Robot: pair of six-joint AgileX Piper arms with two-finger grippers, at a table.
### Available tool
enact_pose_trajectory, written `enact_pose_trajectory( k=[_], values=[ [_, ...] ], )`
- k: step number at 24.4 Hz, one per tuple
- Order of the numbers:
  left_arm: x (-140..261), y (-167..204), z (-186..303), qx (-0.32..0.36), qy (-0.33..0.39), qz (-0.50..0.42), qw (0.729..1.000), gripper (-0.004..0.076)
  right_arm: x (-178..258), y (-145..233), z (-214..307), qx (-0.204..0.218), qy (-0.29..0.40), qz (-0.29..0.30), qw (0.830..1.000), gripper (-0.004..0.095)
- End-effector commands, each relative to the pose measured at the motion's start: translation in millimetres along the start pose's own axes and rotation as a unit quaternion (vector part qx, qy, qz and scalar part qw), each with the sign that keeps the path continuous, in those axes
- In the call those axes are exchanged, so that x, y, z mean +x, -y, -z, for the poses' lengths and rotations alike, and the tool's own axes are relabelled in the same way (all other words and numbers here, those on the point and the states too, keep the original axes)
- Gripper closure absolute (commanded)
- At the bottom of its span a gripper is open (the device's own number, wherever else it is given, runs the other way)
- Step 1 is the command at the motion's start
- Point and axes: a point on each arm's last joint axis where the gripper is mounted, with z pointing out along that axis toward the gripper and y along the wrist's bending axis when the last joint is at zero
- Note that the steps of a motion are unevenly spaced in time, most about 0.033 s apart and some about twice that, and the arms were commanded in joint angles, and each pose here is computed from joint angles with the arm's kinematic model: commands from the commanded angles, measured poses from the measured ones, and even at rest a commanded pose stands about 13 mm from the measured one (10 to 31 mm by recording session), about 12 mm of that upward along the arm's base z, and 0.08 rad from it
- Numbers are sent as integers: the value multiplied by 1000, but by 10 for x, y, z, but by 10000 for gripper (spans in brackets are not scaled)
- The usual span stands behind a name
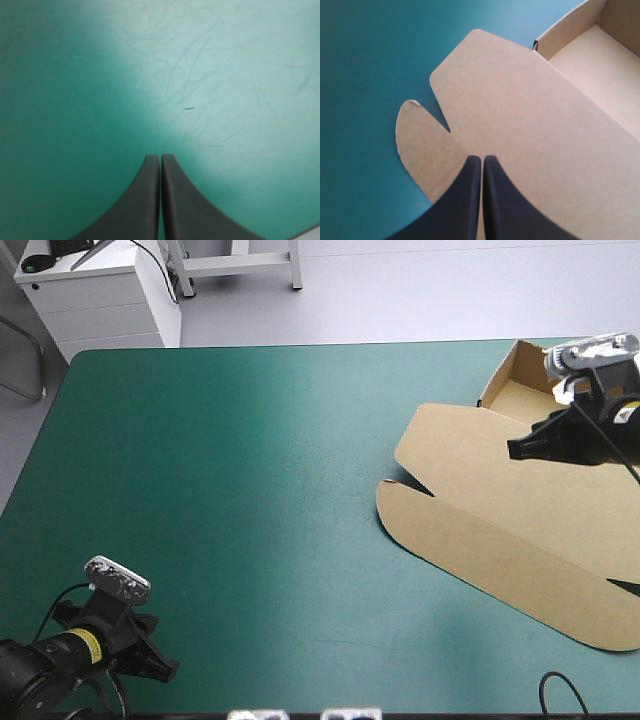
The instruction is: Fold the box
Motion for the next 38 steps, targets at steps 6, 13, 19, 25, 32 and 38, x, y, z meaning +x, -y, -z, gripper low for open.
enact_pose_trajectory(
  k=[6, 13, 19, 25, 32, 38],
  values=[
    [-105, -3, 57, 2, 41, 10, 999, 731, 563, -210, 227, 6, 34, 3, 999, 907],
    [-136, 2, 60, 5, 58, 22, 998, 731, 1218, -374, 319, 10, 46, 3, 999, 908],
    [-153, 4, 69, 7, 71, 23, 997, 731, 1942, -544, 347, 16, 85, 7, 996, 908],
    [-135, -9, 191, 6, 130, 14, 991, 731, 2323, -615, 309, 25, 122, 13, 992, 908],
    [80, 5, 106, 7, 147, 8, 989, 731, 2418, -592, 161, 32, 141, 6, 990, 908],
    [109, -5, 131, 3, 155, 8, 988, 731, 2454, -582, 75, 29, 134, 0, 991, 908]
  ],
)
